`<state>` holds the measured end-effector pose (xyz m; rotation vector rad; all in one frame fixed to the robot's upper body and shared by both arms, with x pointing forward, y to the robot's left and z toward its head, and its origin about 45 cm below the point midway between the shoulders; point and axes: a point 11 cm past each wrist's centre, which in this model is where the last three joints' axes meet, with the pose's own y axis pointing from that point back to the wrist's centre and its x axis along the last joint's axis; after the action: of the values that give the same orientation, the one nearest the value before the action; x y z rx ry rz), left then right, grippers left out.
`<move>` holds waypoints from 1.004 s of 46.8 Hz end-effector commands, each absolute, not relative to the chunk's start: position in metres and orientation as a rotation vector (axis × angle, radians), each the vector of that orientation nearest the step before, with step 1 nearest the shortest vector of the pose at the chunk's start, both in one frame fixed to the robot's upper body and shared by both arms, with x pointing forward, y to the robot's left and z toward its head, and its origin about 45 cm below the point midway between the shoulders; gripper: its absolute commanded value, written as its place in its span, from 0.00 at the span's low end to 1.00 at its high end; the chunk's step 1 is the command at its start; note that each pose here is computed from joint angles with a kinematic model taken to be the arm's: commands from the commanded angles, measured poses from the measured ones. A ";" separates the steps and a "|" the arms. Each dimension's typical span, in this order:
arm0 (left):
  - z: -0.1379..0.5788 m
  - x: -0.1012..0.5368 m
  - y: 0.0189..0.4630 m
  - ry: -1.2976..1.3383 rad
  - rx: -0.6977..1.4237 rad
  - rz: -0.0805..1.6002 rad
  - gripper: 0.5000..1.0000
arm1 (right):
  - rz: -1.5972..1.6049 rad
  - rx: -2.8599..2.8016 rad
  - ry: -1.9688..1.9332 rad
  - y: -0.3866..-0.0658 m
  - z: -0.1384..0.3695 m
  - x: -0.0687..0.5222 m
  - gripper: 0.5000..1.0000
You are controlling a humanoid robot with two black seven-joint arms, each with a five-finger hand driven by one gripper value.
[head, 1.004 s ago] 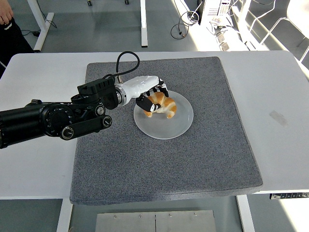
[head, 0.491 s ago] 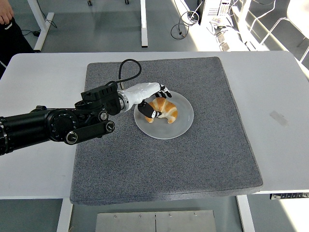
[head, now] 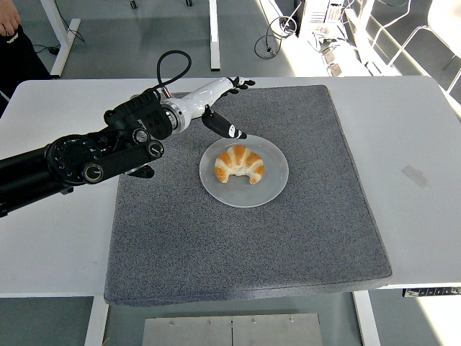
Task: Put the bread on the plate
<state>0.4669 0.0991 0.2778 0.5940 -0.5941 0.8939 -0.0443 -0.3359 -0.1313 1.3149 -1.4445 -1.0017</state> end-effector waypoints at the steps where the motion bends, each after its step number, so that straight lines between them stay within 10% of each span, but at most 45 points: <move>1: 0.288 0.473 0.109 -0.572 0.559 0.957 0.85 | -1.001 1.315 -1.445 -0.336 -0.131 -0.044 1.00; 47: 0.275 0.507 0.217 0.177 -0.271 1.605 0.82 | -1.002 1.314 -1.444 -0.336 -0.131 -0.045 1.00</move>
<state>0.5072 0.2189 0.2814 -0.2522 0.1317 1.5995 -0.0440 -0.3360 -0.1313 1.3154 -1.4447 -1.0011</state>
